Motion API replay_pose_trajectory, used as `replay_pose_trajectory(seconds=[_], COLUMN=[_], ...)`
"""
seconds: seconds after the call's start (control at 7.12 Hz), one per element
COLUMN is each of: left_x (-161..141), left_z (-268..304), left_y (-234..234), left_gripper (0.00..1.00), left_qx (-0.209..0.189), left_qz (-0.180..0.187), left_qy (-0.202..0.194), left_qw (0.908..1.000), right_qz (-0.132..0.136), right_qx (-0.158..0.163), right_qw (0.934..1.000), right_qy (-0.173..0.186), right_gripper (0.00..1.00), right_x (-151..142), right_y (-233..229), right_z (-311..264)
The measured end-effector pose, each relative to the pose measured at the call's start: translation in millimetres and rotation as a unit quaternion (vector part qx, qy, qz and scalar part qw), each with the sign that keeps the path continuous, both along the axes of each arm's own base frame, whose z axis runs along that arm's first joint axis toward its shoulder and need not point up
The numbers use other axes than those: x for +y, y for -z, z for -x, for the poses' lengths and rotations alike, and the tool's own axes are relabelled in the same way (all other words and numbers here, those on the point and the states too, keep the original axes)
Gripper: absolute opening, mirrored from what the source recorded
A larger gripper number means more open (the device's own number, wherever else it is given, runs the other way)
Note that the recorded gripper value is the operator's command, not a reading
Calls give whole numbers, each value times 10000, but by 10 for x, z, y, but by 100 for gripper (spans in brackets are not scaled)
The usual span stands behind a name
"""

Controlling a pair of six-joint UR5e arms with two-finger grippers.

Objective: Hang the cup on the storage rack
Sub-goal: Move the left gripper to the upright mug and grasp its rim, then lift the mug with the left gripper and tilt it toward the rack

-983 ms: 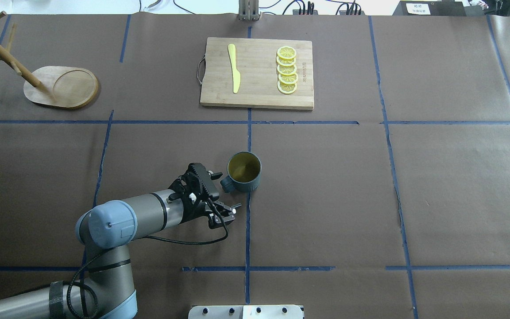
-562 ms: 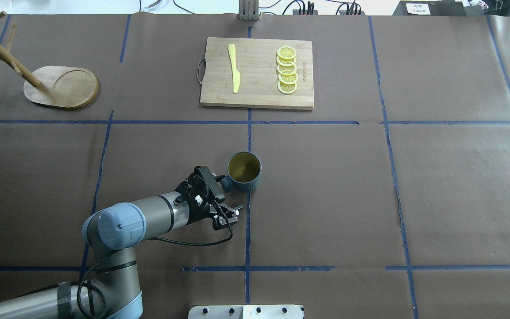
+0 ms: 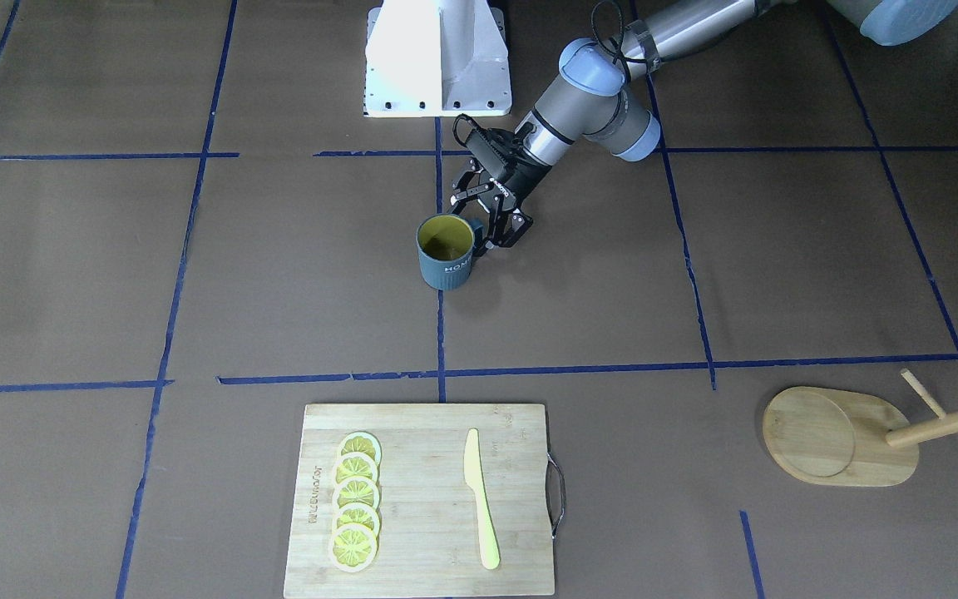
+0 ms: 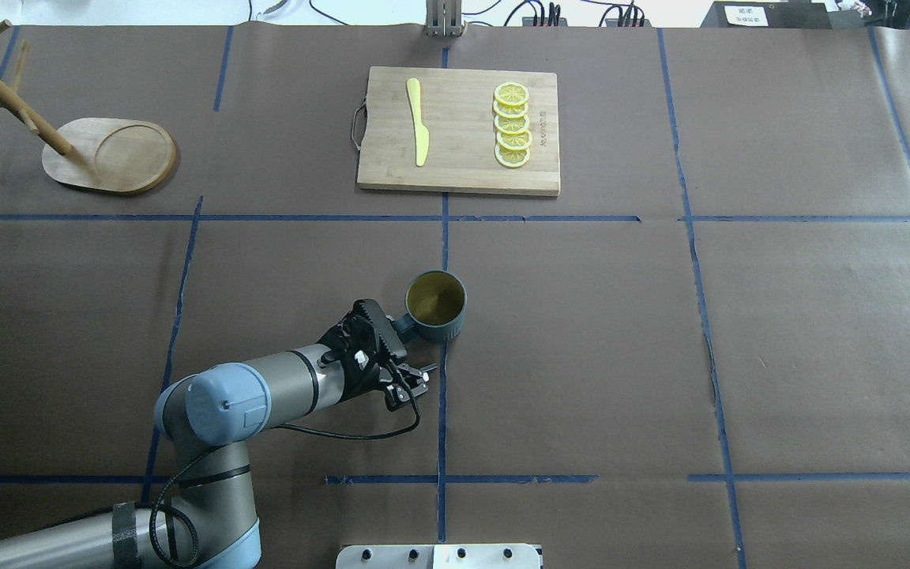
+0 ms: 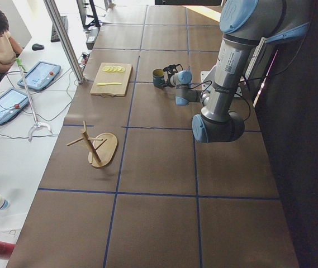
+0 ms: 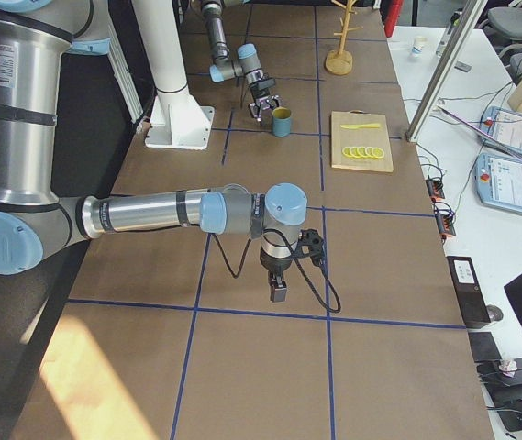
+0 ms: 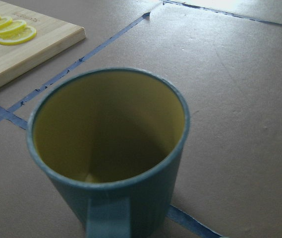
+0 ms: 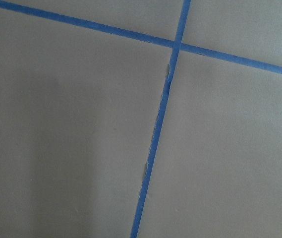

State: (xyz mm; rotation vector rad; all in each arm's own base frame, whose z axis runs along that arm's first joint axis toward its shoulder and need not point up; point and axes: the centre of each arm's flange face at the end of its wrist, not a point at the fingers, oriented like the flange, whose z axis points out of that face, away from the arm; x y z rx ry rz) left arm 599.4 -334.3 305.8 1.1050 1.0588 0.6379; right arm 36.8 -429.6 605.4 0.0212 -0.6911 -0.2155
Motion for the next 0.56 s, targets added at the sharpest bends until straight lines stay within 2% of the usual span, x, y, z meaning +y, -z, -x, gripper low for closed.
replay_pose_trajectory(seconds=[0.14, 0.42, 0.56], left_x=[-6, -12, -18], left_z=[-6, -5, 23], left_y=[-11, 22, 74], left_gripper=[8, 0, 0], left_qx=[-13, 28, 141], left_qz=[1, 7, -11], left_qy=[29, 54, 75], left_qw=[10000, 10000, 9999], right_qz=[1, 2, 2], right_qx=[0, 0, 0], right_qw=[10000, 10000, 10000], right_qy=[-2, -4, -4], right_gripper=[100, 100, 100], right_x=[0, 0, 0], right_y=[1, 1, 1], right_z=[0, 0, 0])
